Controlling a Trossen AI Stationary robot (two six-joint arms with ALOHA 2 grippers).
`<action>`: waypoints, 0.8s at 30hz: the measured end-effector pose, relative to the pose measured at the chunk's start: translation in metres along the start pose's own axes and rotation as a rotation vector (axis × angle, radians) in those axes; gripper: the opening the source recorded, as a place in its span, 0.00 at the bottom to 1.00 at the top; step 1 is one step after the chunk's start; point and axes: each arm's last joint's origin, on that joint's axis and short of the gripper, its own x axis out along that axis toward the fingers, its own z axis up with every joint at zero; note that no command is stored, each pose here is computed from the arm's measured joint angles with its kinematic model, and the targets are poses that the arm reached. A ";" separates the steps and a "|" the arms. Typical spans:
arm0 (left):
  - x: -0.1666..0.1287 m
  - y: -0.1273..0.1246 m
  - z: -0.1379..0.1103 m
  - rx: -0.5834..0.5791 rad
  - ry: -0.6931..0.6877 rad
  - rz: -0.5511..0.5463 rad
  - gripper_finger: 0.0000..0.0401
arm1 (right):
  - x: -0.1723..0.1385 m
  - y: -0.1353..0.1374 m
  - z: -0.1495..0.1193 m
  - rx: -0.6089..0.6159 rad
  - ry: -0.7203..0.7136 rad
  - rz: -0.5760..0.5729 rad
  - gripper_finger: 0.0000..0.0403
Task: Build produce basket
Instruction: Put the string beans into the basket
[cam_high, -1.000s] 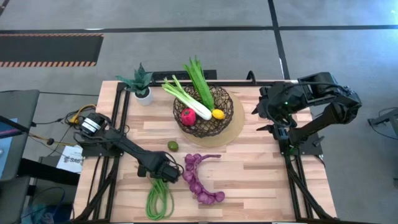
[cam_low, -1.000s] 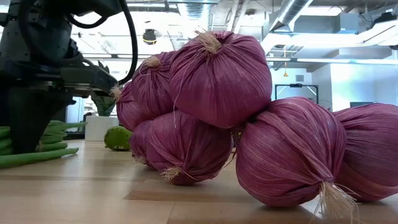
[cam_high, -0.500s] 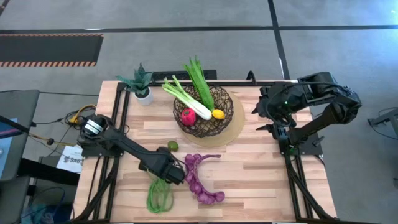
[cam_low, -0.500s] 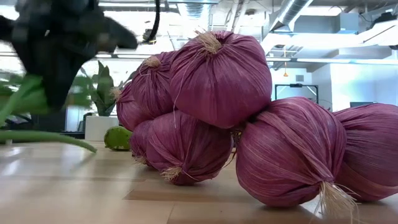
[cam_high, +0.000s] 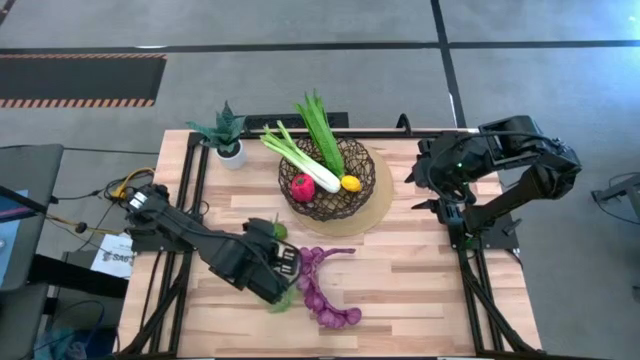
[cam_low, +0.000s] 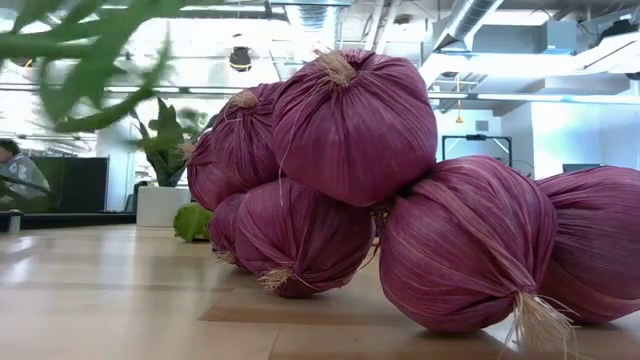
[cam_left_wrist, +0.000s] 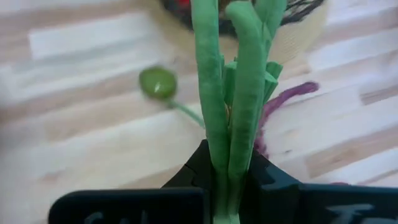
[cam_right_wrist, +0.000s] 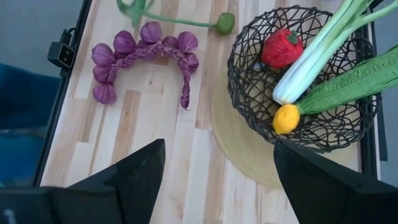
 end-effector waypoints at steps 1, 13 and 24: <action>-0.003 -0.002 0.002 0.014 -0.015 -0.017 0.01 | 0.000 0.000 0.000 0.008 -0.001 0.000 0.79; -0.051 -0.010 0.044 0.114 -0.430 -0.231 0.01 | 0.000 0.000 0.000 0.073 0.000 0.000 0.79; -0.105 -0.013 0.089 0.183 -0.725 -0.322 0.01 | 0.000 0.000 0.000 0.073 0.000 0.000 0.79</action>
